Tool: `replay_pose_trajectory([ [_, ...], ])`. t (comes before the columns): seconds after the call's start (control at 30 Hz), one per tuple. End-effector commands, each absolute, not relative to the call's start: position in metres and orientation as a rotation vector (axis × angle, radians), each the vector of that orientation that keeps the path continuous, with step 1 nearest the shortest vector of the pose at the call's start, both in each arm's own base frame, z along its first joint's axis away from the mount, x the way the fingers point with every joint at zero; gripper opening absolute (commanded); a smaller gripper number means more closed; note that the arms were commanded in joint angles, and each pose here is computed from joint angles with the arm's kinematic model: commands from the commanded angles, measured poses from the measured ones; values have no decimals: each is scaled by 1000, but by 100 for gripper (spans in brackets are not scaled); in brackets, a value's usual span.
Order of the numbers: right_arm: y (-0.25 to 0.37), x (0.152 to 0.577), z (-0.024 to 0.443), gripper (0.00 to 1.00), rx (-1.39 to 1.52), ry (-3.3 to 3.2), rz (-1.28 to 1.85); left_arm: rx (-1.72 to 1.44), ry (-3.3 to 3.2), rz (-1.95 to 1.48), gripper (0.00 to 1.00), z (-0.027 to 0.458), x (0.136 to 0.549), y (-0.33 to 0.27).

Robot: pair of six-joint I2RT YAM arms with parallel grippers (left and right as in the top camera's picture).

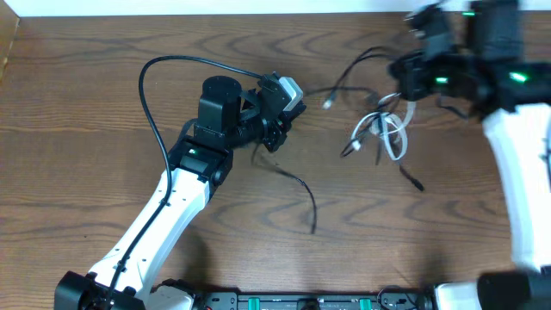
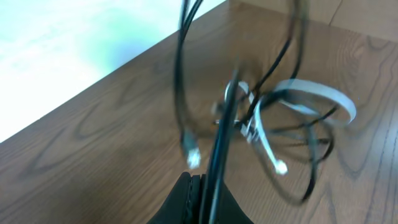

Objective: Untangle cables

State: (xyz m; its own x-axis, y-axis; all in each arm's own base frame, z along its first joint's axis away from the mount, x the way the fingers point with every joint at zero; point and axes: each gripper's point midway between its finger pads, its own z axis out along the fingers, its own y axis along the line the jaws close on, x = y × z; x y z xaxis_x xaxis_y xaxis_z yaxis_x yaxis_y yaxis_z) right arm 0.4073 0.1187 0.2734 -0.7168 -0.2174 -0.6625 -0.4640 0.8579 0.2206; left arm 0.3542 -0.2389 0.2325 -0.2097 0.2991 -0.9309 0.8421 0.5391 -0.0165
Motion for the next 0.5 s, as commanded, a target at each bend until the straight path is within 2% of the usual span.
replay_pose_trajectory([
  [0.0,134,420,244,1,-624,2404,457,947,1777,-670,7,231,356,-237],
  [0.1,144,423,220,3,-658,2458,456,947,1783,-672,7,230,355,-237],
  [0.13,146,424,211,18,-665,2480,436,947,1783,-672,7,230,355,-237],
  [0.17,147,425,205,50,-671,2496,412,947,1783,-672,7,230,355,-237],
  [0.2,147,426,200,77,-675,2511,386,947,1783,-672,7,230,355,-237],
  [0.23,146,426,196,99,-679,2524,353,947,1783,-672,7,230,355,-237],
  [0.37,125,429,199,99,-623,2547,118,947,1783,-672,7,230,355,-237],
  [0.47,79,432,215,99,-327,2568,-167,947,1783,-672,8,230,355,-237],
])
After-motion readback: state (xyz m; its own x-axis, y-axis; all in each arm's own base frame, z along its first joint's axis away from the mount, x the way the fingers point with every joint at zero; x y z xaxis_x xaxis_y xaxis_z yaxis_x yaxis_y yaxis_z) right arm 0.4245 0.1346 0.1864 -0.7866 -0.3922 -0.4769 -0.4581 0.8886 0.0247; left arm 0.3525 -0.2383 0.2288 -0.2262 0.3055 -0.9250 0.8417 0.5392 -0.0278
